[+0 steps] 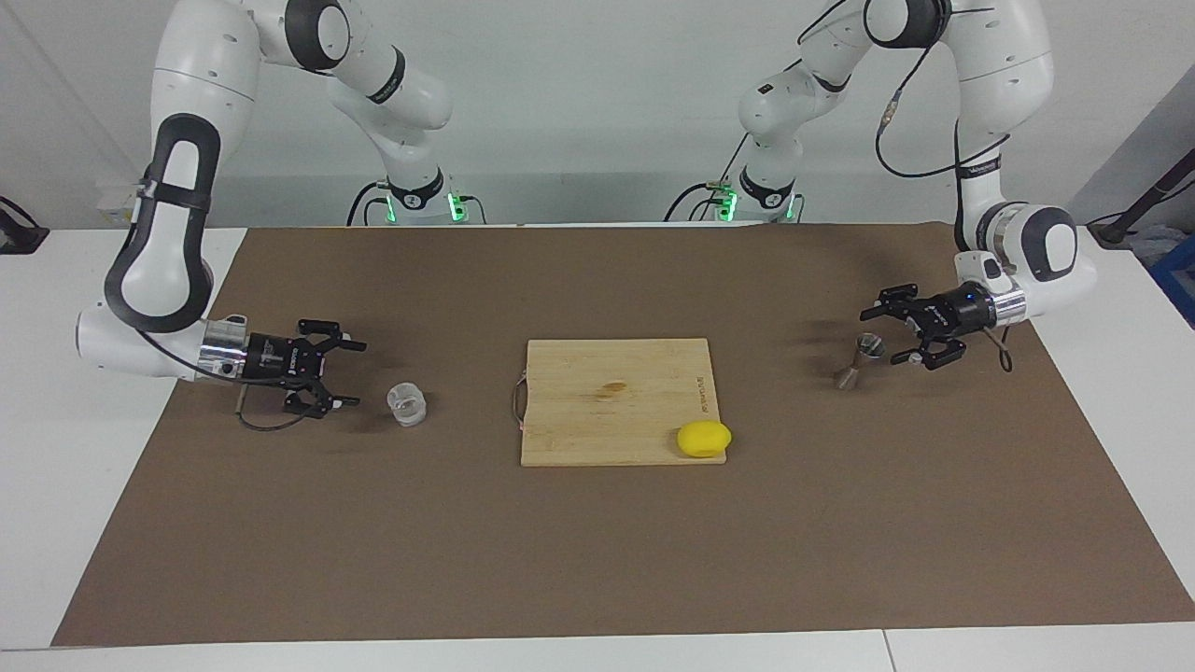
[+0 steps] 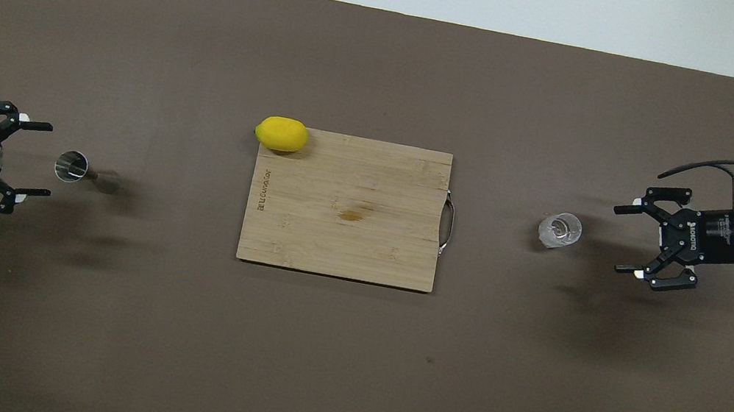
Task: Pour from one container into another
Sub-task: 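Open the left gripper toward the metal cup while the right gripper approaches the glass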
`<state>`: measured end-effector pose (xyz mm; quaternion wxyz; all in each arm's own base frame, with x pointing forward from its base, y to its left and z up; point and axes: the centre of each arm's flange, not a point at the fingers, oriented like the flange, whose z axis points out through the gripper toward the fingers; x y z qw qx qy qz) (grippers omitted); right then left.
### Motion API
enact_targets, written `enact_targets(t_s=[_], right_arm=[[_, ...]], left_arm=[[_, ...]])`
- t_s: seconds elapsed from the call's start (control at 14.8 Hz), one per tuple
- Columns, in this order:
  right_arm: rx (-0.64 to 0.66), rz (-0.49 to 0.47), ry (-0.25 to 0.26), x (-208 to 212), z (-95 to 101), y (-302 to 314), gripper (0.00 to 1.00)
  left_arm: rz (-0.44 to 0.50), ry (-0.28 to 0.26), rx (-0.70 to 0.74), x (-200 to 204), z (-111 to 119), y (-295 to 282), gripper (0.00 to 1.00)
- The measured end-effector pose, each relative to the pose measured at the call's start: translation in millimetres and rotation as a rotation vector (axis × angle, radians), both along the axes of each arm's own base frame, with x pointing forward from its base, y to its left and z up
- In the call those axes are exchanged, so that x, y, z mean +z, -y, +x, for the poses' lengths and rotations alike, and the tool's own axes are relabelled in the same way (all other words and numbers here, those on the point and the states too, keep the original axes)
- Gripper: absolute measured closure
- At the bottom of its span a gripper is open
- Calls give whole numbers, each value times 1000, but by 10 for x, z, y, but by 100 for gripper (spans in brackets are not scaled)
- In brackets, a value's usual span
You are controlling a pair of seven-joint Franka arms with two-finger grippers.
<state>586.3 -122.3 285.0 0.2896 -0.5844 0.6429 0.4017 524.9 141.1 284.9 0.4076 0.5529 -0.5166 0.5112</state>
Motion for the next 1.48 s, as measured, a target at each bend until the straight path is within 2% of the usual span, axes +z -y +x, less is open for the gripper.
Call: enact_targets(t_s=[0.4, 0.88, 1.08, 1.15, 1.48], right_arm=[[-70, 33, 17, -196, 108, -146, 0], [-66, 73, 35, -389, -26, -177, 0], [-68, 91, 28, -534, -69, -181, 0], [-77, 102, 26, -566, -65, -192, 0], [-83, 122, 18, -677, -46, -295, 0]], left_arm=[[-104, -68, 37, -446, -127, -55, 0], [-148, -80, 24, -493, -174, 23, 0], [-158, -79, 29, -490, -170, 37, 2], [-158, -78, 29, -490, -170, 37, 9], [-157, -78, 45, -491, -185, -32, 15]])
